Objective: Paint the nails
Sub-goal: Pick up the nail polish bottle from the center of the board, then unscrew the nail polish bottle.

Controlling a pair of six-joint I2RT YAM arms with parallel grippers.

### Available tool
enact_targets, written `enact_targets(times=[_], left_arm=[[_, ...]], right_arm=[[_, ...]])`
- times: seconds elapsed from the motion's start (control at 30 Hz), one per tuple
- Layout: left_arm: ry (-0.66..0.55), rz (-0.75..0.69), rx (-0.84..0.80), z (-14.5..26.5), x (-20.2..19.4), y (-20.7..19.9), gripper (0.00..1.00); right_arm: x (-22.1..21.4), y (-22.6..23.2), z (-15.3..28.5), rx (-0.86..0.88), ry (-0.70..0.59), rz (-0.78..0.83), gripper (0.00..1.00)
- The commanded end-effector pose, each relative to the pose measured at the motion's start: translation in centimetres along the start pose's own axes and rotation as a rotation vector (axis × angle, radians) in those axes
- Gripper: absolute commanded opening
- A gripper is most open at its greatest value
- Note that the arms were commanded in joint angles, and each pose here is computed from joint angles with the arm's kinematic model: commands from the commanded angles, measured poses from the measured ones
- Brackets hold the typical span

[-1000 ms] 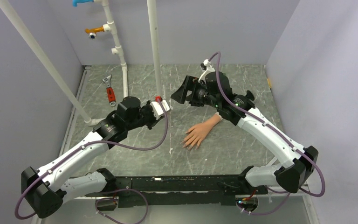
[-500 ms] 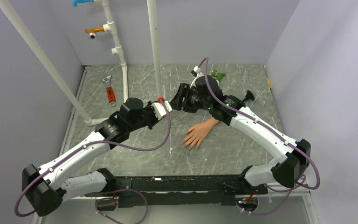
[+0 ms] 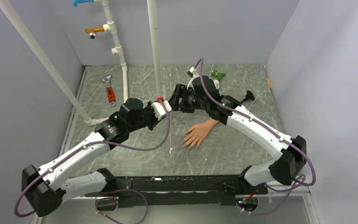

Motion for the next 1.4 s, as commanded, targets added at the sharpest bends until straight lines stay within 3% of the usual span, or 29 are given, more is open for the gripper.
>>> enact_targets(times=[0.0, 0.23, 0.5, 0.97, 1.23, 1.37], left_arm=[[-0.087, 0.066, -0.023, 0.0, 3.0, 0.0, 0.00], [-0.156, 0.162, -0.057, 0.6, 5.0, -0.2, 0.00], [-0.236, 0.271, -0.092, 1.7, 6.8, 0.4, 0.00], [-0.304, 0.336, -0.136, 2.4, 7.9, 0.5, 0.00], [-0.366, 0.374, -0.156, 3.3, 8.7, 0.9, 0.00], [-0.388, 0.372, -0.177, 3.6, 8.9, 0.9, 0.00]], right_arm=[[1.5, 1.8, 1.0, 0.102, -0.093, 0.108, 0.70], [3.5, 2.0, 2.9, 0.129, -0.259, 0.214, 0.74], [3.3, 3.4, 4.2, 0.273, -0.335, 0.230, 0.66], [1.7, 4.8, 2.9, 0.354, -0.284, 0.331, 0.51], [1.6, 5.0, 3.1, 0.359, -0.313, 0.374, 0.38], [1.4, 4.9, 3.1, 0.369, -0.316, 0.398, 0.23]])
Point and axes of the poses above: each gripper's point midway between its finger pads, its own z axis back along the fingers, its own y axis along the line the jaws close on, x = y × z, the point moved 2 cm from there along z, back along the fingers, and after that the axes turned 4 degrees about -z, right-handed, at the moved point
